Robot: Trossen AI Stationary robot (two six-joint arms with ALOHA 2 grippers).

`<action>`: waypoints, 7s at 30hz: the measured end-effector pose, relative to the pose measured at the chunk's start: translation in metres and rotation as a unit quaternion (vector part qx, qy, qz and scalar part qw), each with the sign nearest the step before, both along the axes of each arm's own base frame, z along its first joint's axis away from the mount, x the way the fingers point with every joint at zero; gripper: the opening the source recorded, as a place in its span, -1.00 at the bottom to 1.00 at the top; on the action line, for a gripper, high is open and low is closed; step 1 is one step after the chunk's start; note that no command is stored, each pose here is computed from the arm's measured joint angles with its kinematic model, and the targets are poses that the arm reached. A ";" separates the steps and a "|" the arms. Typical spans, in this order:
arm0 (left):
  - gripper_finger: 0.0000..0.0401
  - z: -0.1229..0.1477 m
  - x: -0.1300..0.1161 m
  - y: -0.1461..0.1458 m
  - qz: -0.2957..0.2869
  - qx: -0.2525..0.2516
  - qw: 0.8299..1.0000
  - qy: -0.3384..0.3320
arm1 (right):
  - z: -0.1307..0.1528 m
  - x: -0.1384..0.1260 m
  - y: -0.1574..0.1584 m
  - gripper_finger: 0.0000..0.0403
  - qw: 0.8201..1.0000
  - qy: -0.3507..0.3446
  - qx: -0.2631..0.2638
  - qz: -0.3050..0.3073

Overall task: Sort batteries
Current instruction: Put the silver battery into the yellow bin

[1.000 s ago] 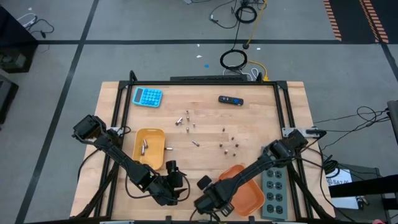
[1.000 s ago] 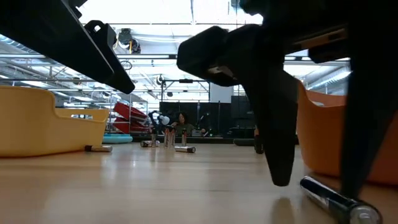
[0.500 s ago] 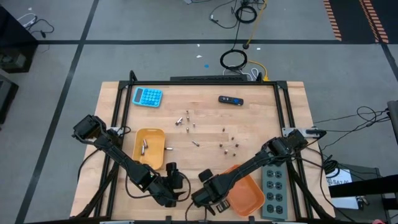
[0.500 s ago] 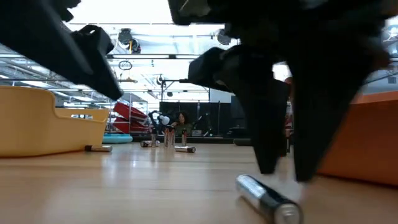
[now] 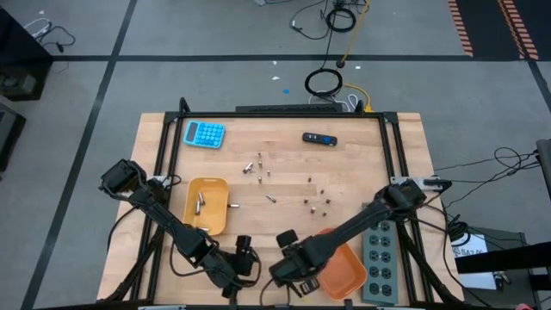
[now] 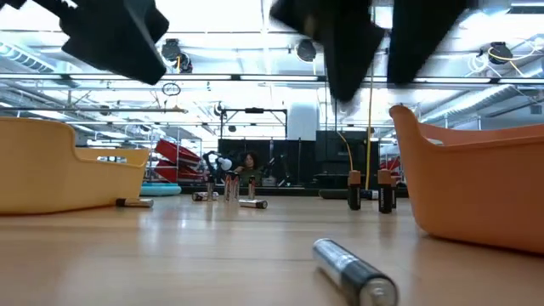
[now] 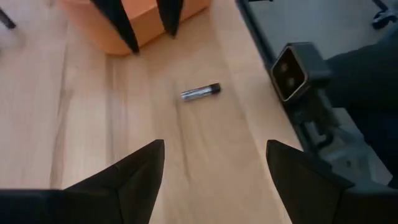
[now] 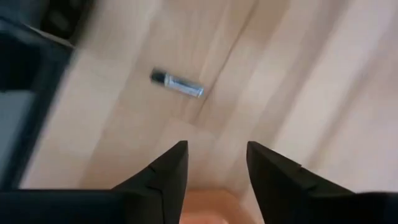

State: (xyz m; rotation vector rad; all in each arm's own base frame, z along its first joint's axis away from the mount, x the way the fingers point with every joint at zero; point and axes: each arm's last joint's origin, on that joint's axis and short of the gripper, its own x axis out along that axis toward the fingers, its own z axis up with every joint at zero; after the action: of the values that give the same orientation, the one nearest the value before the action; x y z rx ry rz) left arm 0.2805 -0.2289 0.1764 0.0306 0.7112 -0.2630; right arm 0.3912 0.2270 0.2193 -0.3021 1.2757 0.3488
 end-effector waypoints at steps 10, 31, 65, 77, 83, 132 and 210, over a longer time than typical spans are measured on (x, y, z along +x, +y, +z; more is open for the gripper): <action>0.43 0.006 0.029 0.028 -0.021 -0.017 0.999 -0.029 | 0.094 -0.053 -0.029 -0.26 0.989 -0.103 -0.037 -0.098; 0.24 -0.024 0.102 0.061 -0.264 0.033 0.962 -0.061 | 0.132 -0.122 -0.079 -0.26 0.928 -0.225 0.047 -0.293; 0.24 -0.071 0.159 0.026 -0.140 0.048 0.985 -0.082 | 0.168 -0.134 -0.137 -0.26 0.836 -0.341 0.005 -0.431; 0.24 -0.070 0.157 0.024 -0.040 0.069 0.993 -0.081 | 0.171 -0.137 -0.136 -0.26 0.825 -0.356 -0.002 -0.439; 0.24 -0.055 0.148 0.029 -0.027 0.083 0.996 -0.032 | 0.156 -0.117 -0.103 -0.26 0.877 -0.331 0.015 -0.349; 0.24 -0.006 -0.065 0.000 0.280 0.066 0.943 -0.170 | -0.073 -0.018 0.054 0.06 0.962 0.244 -0.100 -0.067; 0.24 -0.026 0.014 0.179 0.340 0.035 0.926 0.160 | 0.190 -0.014 -0.244 -0.24 0.923 -0.351 -0.098 -0.122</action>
State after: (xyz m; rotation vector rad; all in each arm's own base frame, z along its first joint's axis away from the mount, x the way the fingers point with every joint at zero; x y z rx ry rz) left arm 0.2942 -0.0502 0.1503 -0.1939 1.0112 0.4370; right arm 0.3771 -0.0169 0.4091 -0.3885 0.6218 -0.1081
